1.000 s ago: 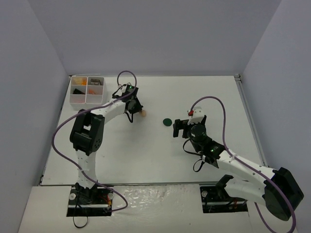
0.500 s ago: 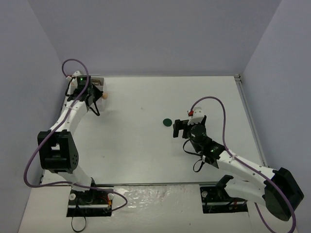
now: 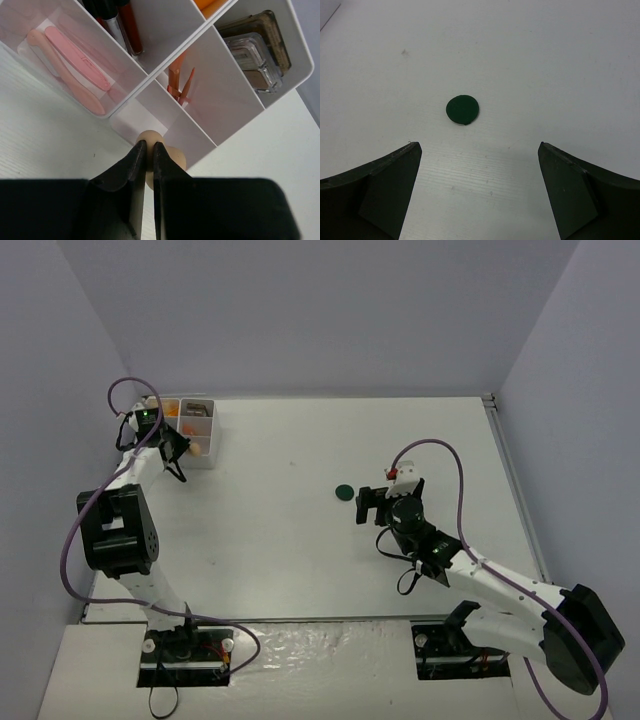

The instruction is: Organize the makeup

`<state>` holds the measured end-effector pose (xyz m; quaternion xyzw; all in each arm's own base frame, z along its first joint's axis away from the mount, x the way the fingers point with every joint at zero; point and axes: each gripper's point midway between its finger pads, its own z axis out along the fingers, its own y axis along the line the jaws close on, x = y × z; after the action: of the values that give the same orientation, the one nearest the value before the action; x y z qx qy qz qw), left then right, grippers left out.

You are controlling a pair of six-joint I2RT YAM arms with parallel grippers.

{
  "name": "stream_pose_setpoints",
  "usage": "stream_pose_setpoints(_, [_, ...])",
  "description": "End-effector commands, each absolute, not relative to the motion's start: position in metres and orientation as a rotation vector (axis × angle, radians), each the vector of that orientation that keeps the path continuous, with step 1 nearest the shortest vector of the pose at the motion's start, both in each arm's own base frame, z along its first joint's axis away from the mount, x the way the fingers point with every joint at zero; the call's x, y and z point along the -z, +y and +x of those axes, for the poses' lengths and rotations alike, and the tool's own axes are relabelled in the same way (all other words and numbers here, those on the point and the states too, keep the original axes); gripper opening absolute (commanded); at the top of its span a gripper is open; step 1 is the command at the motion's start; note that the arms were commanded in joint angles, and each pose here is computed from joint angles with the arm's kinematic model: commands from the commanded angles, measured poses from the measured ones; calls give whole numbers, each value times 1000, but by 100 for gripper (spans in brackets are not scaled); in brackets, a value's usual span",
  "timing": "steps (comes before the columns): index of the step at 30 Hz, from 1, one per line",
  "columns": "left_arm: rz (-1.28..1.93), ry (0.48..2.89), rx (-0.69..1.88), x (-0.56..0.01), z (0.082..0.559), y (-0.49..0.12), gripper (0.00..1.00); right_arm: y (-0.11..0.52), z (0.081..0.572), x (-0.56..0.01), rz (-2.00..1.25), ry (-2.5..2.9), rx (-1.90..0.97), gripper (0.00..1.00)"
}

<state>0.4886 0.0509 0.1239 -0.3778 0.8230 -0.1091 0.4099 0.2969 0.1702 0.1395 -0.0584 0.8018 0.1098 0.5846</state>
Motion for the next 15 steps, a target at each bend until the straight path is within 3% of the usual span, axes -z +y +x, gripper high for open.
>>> stream_pose_setpoints(1, [-878,1890,350,-178,526,57,1,175,308,-161,-100,1801,-280,100])
stream_pose_setpoints(12, [-938,1874,357,-158,526,58,10,178,309,-158,-112,1811,-284,100])
stream_pose_setpoints(15, [-952,1892,364,-150,525,56,17,179,309,-157,-113,1813,-284,100])
